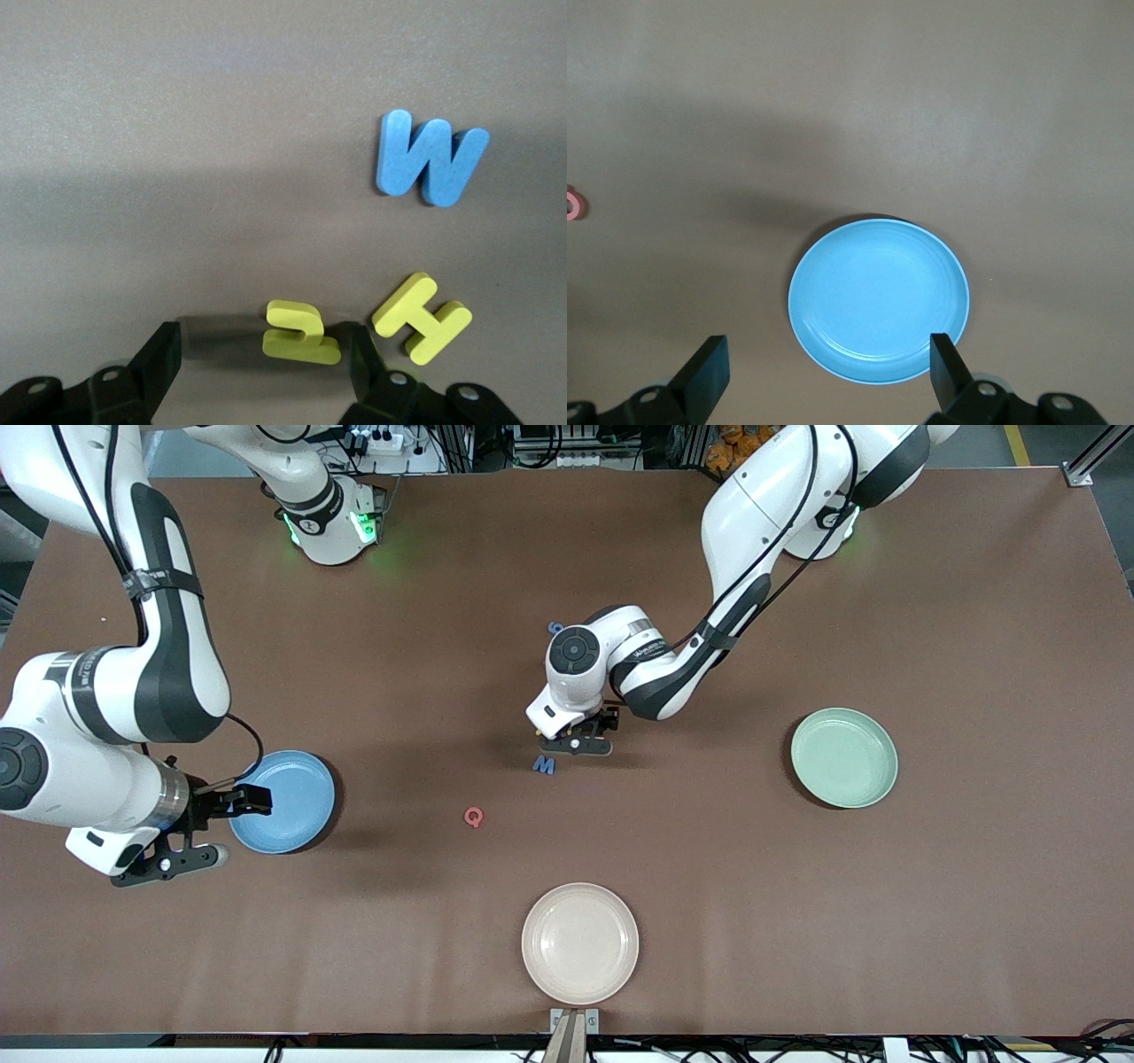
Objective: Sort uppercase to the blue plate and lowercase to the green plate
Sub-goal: 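Close the left gripper on the yellow foam z letter, then carry the z to the green plate while the right gripper reaches the Q, then release the z onto the green plate while the right gripper grasps the Q, then move the left gripper to the blue m while the right gripper lifts the Q, then place the pink Q on the blue plate while the left gripper grasps the m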
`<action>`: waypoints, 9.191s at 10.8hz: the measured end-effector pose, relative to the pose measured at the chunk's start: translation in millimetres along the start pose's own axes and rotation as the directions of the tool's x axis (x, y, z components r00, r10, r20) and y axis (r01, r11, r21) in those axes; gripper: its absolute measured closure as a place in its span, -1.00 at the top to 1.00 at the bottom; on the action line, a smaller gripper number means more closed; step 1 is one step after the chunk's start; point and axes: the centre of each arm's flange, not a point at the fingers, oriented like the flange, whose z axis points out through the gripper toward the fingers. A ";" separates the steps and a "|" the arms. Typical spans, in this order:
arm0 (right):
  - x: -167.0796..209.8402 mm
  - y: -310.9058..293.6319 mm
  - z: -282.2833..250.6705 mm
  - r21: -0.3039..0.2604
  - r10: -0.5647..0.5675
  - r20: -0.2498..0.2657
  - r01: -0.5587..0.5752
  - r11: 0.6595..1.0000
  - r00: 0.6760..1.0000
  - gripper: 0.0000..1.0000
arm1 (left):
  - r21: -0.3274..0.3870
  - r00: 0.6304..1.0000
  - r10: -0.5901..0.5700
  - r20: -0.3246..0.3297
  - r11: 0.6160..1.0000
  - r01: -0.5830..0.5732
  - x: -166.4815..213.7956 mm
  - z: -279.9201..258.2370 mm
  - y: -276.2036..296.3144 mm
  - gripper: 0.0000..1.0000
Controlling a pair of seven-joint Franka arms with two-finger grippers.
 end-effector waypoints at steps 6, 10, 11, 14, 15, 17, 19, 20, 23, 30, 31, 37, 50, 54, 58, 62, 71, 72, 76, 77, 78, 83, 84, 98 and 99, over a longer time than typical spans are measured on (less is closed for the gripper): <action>0.6 -3.8 0.4 0.000 -0.005 0.001 0.005 1.000 1.000 1.00 | 0.003 1.000 0.016 -0.016 1.000 -0.016 0.0 1.6 1.6 0.54; 0.4 -3.7 1.3 0.000 -0.005 0.003 0.005 1.000 1.000 1.00 | -0.001 1.000 0.016 -0.019 1.000 -0.016 0.6 0.1 2.6 0.41; 0.4 -3.7 1.4 0.000 -0.005 0.003 0.005 1.000 1.000 1.00 | -0.001 1.000 0.017 -0.021 1.000 -0.017 1.1 -0.8 3.0 0.28; 0.4 -3.9 1.5 0.000 -0.005 0.003 0.005 1.000 1.000 1.00 | -0.002 1.000 0.019 -0.024 1.000 -0.019 1.2 -1.6 3.8 0.19; 0.6 -4.7 1.5 0.000 -0.007 0.003 0.007 1.000 1.000 1.00 | -0.002 1.000 0.019 -0.025 1.000 -0.019 1.3 -1.8 3.9 0.15; 1.1 -7.7 1.5 0.000 -0.011 0.003 0.011 1.000 1.000 1.00 | -0.004 0.999 0.019 -0.027 1.000 -0.019 1.8 -3.0 4.5 0.00; 1.1 -8.2 1.5 -0.001 -0.012 0.003 0.012 1.000 1.000 1.00 | -0.005 0.999 0.018 -0.029 1.000 -0.018 2.4 -3.9 4.7 -0.12; 1.1 -8.2 1.5 -0.001 -0.012 0.003 0.012 1.000 1.000 1.00 | -0.006 0.999 0.018 -0.030 1.000 -0.018 2.6 -4.4 4.9 -0.18; 1.2 -8.3 1.5 0.000 -0.012 0.004 0.012 1.000 1.000 1.00 | -0.007 0.999 0.018 -0.031 1.000 -0.018 3.2 -5.3 5.0 -0.38; 3.7 -25.5 1.4 -0.001 0.031 0.003 -0.031 1.000 1.000 1.00 | -0.007 0.999 0.000 -0.050 1.000 -0.001 16.7 -11.3 -4.8 -0.38; 5.0 -35.2 1.3 -0.003 0.044 0.003 -0.044 0.999 0.999 1.00 | -0.013 0.998 -0.009 -0.060 1.000 0.008 22.8 -18.3 -8.5 -0.38; 12.1 -108.6 5.8 -0.008 0.146 -0.003 -0.146 0.989 0.989 1.00 | 0.019 0.995 -0.006 -0.100 1.000 0.008 84.4 -145.1 -101.3 -0.38; 31.5 -197.5 94.0 0.042 0.315 -0.046 -0.313 0.949 0.948 1.00 | 0.043 0.810 0.483 0.332 0.850 -0.524 106.0 -88.9 -492.8 -0.38; 42.8 -216.2 130.0 0.062 0.393 -0.079 -0.389 0.919 0.916 1.00 | -0.087 0.830 0.443 0.337 0.893 -0.442 86.2 -61.7 -488.9 -0.38; 42.1 -280.7 179.3 0.086 0.444 -0.110 -0.436 0.896 0.889 1.00 | -0.104 0.845 0.433 0.313 0.900 -0.423 90.1 -57.1 -480.7 0.01; 40.4 -290.2 196.8 0.072 0.441 -0.109 -0.436 0.897 0.891 1.00 | -0.029 0.863 0.459 0.211 0.886 -0.464 131.1 -176.0 -452.0 0.98; 38.3 -292.4 232.9 0.065 0.437 -0.108 -0.432 0.900 0.893 1.00 | -0.015 0.968 0.229 0.107 0.973 -0.228 55.6 -318.9 -226.7 1.00; 37.6 -295.0 233.0 0.065 0.433 -0.107 -0.429 0.901 0.895 1.00 | -0.001 0.976 0.178 0.125 0.984 -0.180 34.8 -306.7 -186.6 1.00; 34.1 -302.3 236.0 0.060 0.424 -0.103 -0.420 0.906 0.900 1.00 | -0.001 0.995 -0.014 0.101 1.000 0.014 -23.1 -221.2 -99.7 1.00; 34.2 -302.0 235.9 0.060 0.424 -0.103 -0.420 0.906 0.900 1.00 | -0.021 0.994 -0.057 0.090 0.998 0.059 -36.3 -193.4 -88.4 1.00; 34.2 -301.8 235.8 0.059 0.424 -0.103 -0.420 0.906 0.900 0.99 | -0.036 0.992 -0.094 0.082 0.995 0.097 -50.6 -166.6 -79.5 1.00; 35.8 -299.9 223.1 0.065 0.427 -0.113 -0.422 0.904 0.897 -0.30 | -0.058 0.947 -0.304 0.102 0.949 0.311 -101.6 -73.2 -50.4 1.00; 35.8 -300.0 223.3 0.065 0.427 -0.114 -0.422 0.904 0.897 -0.29 | -0.070 0.940 -0.324 0.102 0.941 0.332 -106.8 -58.8 -52.8 1.00; 14.3 -120.0 125.3 -0.026 0.197 -0.113 -0.201 0.979 0.974 -0.30 | -0.093 0.894 -0.439 0.091 0.890 0.446 -131.0 7.0 -69.4 0.49; 3.9 -102.3 128.3 -0.030 0.172 -0.104 -0.176 0.984 0.980 -0.30 | -0.091 0.895 -0.436 0.091 0.892 0.443 -131.7 7.6 -69.1 0.44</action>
